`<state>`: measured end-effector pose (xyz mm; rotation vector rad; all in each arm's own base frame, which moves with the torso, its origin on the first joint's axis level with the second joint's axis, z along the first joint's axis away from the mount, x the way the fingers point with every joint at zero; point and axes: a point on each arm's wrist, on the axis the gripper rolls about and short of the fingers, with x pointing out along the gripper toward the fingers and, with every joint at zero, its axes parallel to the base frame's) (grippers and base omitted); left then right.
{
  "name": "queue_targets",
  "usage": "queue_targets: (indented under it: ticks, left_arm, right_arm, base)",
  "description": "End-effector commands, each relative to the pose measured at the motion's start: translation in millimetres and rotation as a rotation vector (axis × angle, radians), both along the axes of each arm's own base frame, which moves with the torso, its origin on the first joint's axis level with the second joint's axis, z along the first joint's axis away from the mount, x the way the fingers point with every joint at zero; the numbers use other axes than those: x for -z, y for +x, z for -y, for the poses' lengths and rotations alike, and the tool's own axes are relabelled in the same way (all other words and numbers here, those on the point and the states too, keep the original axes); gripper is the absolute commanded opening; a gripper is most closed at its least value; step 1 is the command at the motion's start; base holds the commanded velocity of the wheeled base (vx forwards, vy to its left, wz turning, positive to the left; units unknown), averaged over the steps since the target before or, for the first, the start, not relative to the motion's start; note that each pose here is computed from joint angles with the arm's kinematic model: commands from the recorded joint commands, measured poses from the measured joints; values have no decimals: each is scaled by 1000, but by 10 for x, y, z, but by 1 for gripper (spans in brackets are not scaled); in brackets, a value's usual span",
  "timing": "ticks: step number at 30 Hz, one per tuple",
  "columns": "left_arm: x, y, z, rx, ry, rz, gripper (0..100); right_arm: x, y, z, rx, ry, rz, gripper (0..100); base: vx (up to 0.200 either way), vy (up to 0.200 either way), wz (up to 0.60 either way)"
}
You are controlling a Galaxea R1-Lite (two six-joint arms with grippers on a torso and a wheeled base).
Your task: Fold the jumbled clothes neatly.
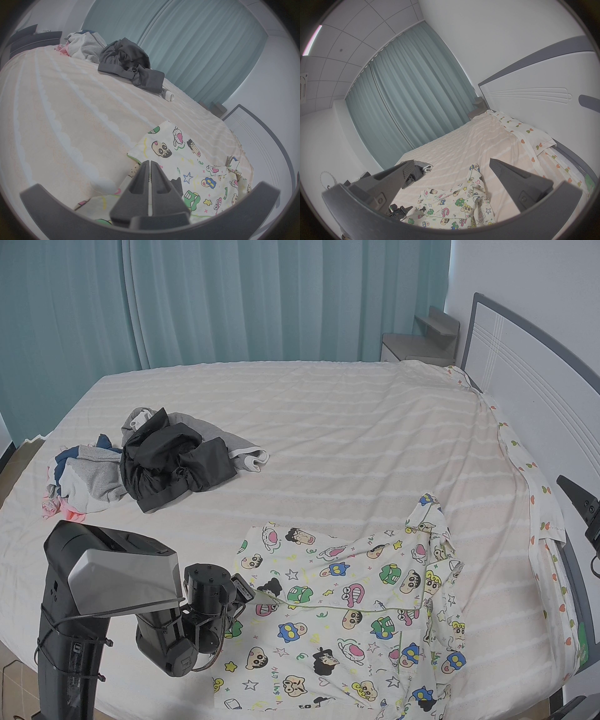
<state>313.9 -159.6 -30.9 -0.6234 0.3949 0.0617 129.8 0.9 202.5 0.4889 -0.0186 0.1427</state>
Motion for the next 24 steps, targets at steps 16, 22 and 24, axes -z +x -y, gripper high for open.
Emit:
queue_targets:
  ticks: [16, 22, 24]
  left_arm:
    - [56, 43, -13, 9, 2, -10, 100]
    - [72, 222, -15, -21, -45, 25, 100]
    - [73, 237, -8, -23, -51, 29, 100]
  right_arm:
    - [12, -3, 1, 1, -2, -3, 100]
    - [3, -8, 1, 1, -2, 1, 100]
    - [3, -8, 1, 1, -2, 1, 100]
  base:
    - [0, 0, 0]
    - [0, 0, 0]
    - [0, 0, 0]
